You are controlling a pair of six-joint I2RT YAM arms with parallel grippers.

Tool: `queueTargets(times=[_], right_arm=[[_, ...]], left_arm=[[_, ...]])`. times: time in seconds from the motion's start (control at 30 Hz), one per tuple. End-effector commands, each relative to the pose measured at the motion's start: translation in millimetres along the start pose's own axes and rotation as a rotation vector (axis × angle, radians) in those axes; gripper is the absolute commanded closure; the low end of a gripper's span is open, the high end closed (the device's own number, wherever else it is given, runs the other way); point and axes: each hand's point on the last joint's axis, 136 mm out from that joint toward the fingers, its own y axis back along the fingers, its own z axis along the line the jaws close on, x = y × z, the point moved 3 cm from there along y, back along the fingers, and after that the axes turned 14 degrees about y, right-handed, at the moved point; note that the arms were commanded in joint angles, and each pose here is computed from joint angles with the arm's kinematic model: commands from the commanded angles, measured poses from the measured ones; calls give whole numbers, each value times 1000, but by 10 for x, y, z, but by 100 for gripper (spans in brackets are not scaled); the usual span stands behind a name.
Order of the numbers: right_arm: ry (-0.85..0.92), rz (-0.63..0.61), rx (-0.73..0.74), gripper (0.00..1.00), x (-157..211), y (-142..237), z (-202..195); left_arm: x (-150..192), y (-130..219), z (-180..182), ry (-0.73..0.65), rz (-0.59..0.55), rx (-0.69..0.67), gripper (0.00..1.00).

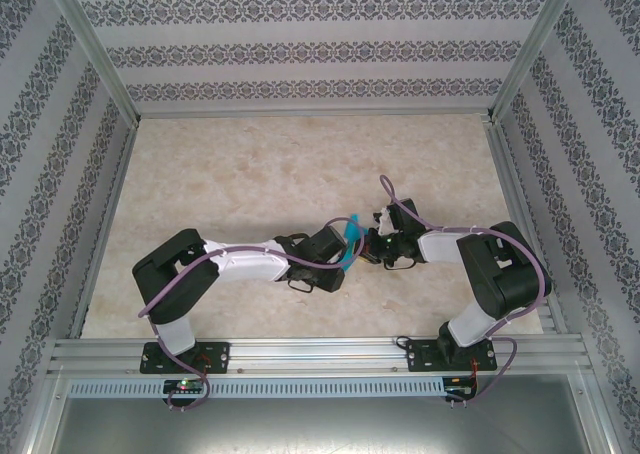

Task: Fold a paper plane with a square sheet of paper (pick it up from the middle)
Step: Fold the wing for the fifth time at the center of the table.

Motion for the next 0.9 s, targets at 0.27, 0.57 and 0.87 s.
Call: queueTargets(times=[0.27,0.57,0.87], right_arm=[[22,-14,6,100,-53,53,-3],[38,-25,16,100,-71,142,35],[46,-16,42,100,-27,183,-4]], left_arm=[[152,-60,75,-55,40,-82,82],[261,-157,204,-92,75,-159,84],[280,-172,211,-126,95,-183,84]])
